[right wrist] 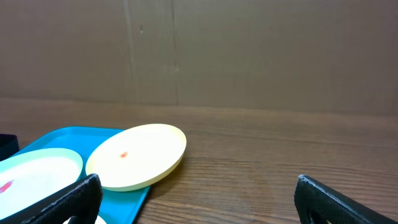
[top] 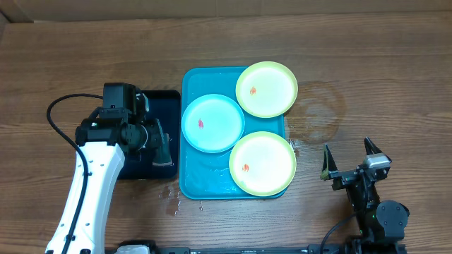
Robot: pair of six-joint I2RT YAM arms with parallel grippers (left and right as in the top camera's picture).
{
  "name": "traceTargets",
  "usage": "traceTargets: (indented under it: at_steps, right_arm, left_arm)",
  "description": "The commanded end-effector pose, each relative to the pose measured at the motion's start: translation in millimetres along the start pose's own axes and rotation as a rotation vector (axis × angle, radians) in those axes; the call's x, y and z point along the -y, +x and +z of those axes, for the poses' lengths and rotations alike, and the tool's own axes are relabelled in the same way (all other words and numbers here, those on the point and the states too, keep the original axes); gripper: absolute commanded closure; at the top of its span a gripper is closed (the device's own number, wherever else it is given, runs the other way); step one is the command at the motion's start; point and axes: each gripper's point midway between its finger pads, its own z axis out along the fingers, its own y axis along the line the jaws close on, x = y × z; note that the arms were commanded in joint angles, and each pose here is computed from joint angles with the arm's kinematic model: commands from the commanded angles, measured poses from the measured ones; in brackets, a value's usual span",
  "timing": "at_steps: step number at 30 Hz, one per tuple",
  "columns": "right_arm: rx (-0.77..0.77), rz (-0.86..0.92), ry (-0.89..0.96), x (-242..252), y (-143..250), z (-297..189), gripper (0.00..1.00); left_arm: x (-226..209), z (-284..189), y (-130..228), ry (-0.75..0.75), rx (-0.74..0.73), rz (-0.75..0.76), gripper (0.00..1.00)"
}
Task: Clean dirty plates on tray and stack at the side
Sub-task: 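Lower the left gripper and close it on the green sponge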
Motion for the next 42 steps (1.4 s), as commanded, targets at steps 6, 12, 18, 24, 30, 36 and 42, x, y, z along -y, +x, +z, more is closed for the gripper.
traceTargets:
  at_steps: [6,12,18,24,30,36,42]
  right_arm:
    - [0.002,-0.001,0.012,2,2,0,0.00]
    - [0.002,-0.001,0.012,2,2,0,0.00]
    - [0.002,-0.001,0.012,2,2,0,0.00]
    - [0.001,-0.001,0.012,2,2,0,0.00]
    - [0.002,-0.001,0.012,2,2,0,0.00]
    - [0.002,-0.001,0.012,2,2,0,0.00]
    - [0.001,-0.001,0.012,2,2,0,0.00]
  left_arm:
    - [-2,4,4,-0.005,-0.019,-0.018,0.75]
    - [-2,3,5,-0.006,-0.026,-0.019,0.75]
    - [-2,4,4,-0.005,-0.019,-0.018,0.76]
    - [-1,4,-2,0.001,0.003,-0.016,0.76]
    - [0,4,-5,0.004,0.016,-0.015,0.75]
    - [0,4,-5,0.004,0.015,-0.015,0.75]
    - [0,4,-5,0.004,0.016,-0.015,0.75]
